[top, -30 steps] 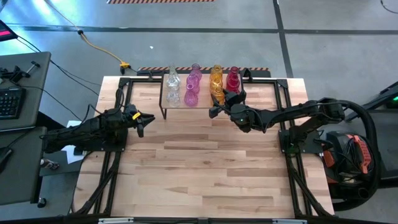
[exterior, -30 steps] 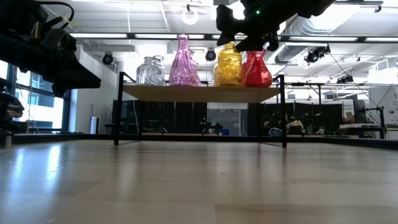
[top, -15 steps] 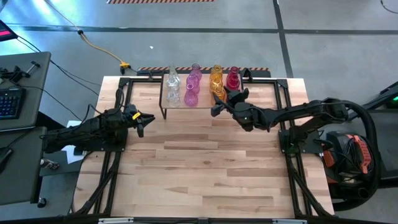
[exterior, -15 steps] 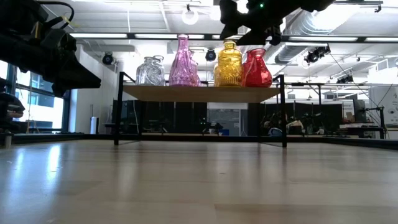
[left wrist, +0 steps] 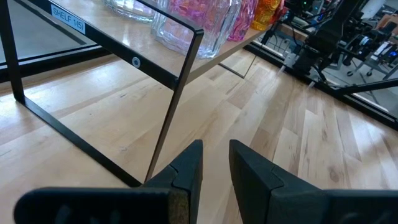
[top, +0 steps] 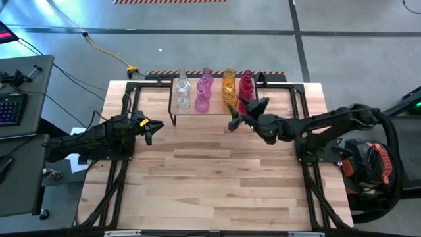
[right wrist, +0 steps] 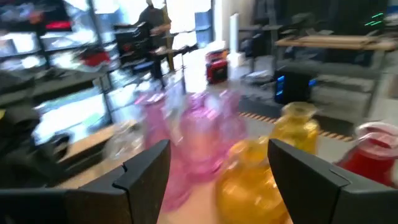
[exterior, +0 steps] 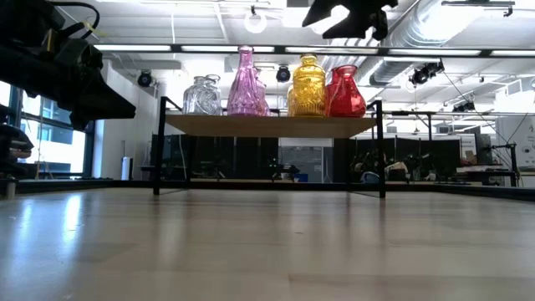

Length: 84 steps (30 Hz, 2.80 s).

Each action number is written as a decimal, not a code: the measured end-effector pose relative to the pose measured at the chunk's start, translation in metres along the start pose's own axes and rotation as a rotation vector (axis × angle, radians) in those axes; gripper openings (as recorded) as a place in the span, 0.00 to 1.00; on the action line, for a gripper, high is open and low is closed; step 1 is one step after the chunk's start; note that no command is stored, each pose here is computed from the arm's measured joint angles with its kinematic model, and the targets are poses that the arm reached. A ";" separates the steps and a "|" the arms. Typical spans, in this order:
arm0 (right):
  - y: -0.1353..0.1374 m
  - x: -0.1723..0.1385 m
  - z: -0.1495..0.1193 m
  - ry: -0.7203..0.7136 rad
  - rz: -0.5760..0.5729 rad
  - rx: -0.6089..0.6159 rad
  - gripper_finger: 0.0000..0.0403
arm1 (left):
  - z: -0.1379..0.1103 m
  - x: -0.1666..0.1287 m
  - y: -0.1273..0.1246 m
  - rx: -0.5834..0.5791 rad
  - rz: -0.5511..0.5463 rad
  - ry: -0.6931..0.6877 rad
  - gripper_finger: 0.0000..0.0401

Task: Sort vases onto shelf
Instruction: Put the yellow vase on the shelf aligned with the other yellow vase

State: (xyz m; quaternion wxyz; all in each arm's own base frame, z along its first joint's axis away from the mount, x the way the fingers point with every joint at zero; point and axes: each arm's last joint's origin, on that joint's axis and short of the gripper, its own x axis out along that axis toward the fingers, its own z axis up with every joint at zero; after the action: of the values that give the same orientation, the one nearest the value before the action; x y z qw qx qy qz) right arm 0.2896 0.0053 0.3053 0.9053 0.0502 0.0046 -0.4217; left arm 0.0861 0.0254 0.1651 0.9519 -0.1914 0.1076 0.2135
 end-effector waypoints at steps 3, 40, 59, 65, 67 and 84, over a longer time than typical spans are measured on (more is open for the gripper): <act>0.007 -0.011 -0.006 0.041 0.063 -0.014 0.65 | 0.000 0.000 0.000 0.000 0.000 0.000 0.17; 0.005 0.013 -0.058 0.221 -0.093 0.042 0.65 | 0.000 0.000 0.000 0.000 0.000 0.000 0.17; -0.004 0.025 -0.057 0.244 -0.086 0.056 0.65 | 0.000 0.000 0.000 0.000 0.000 0.000 0.17; -0.004 0.026 -0.057 0.245 -0.084 0.053 0.65 | 0.000 0.000 0.000 0.000 0.000 0.000 0.17; -0.004 0.026 -0.057 0.244 -0.084 0.050 0.65 | 0.000 0.000 0.000 0.000 0.000 0.000 0.17; 0.002 0.018 -0.053 0.214 -0.070 0.052 0.65 | 0.000 0.000 0.000 0.000 0.000 -0.001 0.17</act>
State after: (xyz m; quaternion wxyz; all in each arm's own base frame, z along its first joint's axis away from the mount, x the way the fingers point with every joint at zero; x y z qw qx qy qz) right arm 0.3046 -0.0024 0.2519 0.8828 0.1184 0.0921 -0.4451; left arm 0.0861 0.0254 0.1651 0.9519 -0.1914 0.1073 0.2137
